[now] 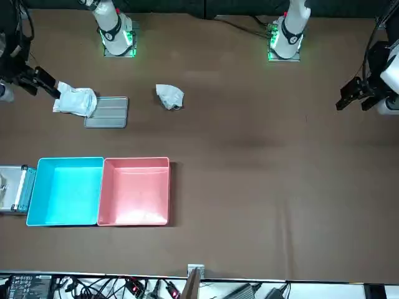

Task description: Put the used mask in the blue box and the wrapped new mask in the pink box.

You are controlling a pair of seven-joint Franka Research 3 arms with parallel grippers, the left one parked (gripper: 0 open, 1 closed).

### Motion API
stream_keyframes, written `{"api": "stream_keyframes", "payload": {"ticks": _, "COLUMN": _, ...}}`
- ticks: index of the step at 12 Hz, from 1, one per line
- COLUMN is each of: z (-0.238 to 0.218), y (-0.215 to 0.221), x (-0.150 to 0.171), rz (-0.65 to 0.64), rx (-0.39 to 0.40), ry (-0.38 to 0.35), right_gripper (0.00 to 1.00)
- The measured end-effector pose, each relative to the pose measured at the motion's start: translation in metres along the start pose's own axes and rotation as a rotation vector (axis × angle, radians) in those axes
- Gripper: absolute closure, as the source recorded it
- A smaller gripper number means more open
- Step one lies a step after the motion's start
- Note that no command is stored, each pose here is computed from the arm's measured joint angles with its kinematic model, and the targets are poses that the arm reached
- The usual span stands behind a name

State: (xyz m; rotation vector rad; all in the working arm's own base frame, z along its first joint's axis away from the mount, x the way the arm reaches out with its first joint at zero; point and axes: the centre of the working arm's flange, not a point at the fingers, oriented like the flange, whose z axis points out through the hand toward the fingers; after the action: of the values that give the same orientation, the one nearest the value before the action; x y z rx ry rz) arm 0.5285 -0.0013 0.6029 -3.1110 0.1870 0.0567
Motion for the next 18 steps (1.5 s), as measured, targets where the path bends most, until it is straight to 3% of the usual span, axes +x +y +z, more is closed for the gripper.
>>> {"api": "stream_keyframes", "payload": {"ticks": 3, "z": 0.02, "y": -0.021, "x": 0.009, "rz": -0.025, "rx": 0.035, "ry": -0.041, "right_gripper": 0.0}}
{"api": "stream_keyframes", "payload": {"ticks": 8, "z": 0.057, "y": -0.053, "x": 0.021, "rz": -0.046, "rx": 0.18, "ry": -0.133, "right_gripper": 0.0}}
{"api": "stream_keyframes", "payload": {"ticks": 18, "z": 0.169, "y": -0.104, "x": 0.022, "rz": -0.328, "rx": 0.407, "ry": -0.245, "right_gripper": 0.0}}
